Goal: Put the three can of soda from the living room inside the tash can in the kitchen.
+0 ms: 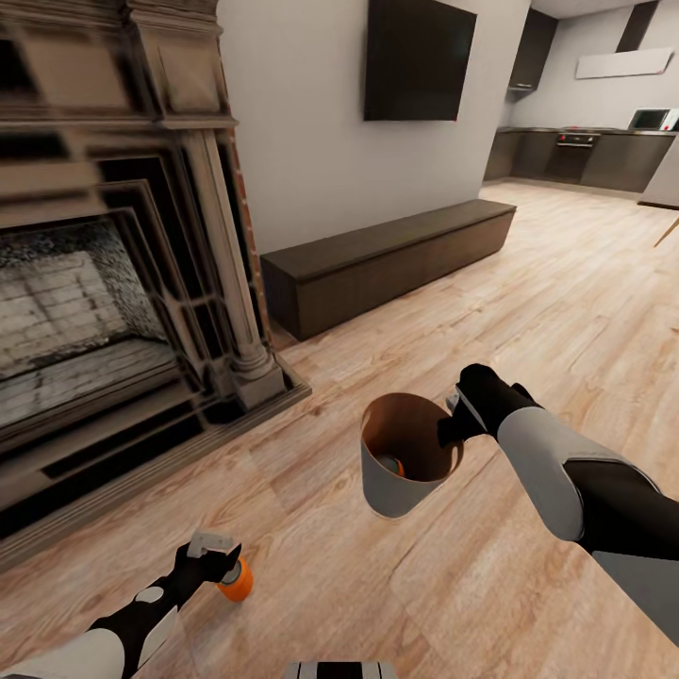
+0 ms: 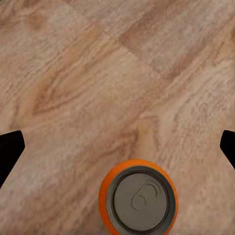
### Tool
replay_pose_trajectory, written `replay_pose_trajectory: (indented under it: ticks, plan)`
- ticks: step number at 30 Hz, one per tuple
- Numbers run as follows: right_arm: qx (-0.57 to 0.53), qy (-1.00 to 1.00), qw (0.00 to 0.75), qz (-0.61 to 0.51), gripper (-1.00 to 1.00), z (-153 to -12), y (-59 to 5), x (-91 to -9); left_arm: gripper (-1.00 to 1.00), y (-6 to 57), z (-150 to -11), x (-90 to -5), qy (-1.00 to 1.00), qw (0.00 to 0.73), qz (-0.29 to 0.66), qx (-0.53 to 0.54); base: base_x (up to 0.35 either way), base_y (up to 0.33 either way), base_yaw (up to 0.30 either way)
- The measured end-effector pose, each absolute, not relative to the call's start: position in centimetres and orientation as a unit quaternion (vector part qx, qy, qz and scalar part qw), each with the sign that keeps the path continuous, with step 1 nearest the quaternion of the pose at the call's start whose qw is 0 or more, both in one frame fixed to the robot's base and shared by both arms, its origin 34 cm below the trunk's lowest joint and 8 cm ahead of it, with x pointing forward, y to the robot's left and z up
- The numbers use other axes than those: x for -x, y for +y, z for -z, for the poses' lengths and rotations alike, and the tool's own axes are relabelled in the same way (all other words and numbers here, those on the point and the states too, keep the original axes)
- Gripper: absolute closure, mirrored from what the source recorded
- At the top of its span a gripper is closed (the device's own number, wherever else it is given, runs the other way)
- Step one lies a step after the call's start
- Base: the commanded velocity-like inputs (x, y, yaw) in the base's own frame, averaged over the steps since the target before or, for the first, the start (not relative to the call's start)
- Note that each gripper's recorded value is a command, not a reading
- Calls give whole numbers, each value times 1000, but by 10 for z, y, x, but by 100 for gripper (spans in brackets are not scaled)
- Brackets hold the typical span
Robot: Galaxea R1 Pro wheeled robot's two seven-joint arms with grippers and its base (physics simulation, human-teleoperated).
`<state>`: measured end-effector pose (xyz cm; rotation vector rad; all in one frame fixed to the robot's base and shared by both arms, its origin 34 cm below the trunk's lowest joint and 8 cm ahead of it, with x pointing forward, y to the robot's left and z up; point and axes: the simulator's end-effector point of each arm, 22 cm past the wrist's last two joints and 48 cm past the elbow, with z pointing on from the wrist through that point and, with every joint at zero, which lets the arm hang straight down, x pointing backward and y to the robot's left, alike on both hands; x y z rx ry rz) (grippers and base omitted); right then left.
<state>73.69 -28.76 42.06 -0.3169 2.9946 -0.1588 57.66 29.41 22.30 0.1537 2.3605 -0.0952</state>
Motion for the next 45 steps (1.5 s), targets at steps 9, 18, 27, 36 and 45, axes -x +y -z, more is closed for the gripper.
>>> replay_pose_trajectory:
  ticks: [9, 18, 27, 36, 45]
  plan:
    - [106, 990, 76, 54, 100, -427, -286, -744, -100, 294, -223, -577, 923, 377, 37, -60, 0, 0, 0]
    - [104, 989, 91, 52, 100, -430, -284, -756, -100, 294, -212, -565, 928, 366, 38, -62, 0, 0, 0]
    - [109, 990, 74, 44, 100, -402, -274, -754, -100, 291, -189, -549, 936, 343, 42, -64, 0, 0, 0]
    - [116, 988, 100, 32, 100, -414, -251, -770, -100, 291, -183, -537, 939, 334, 43, -63, 0, 0, 0]
    - [107, 989, 100, 20, 100, -408, -246, -772, -100, 292, -176, -532, 942, 328, 44, -63, 2, 0, 0]
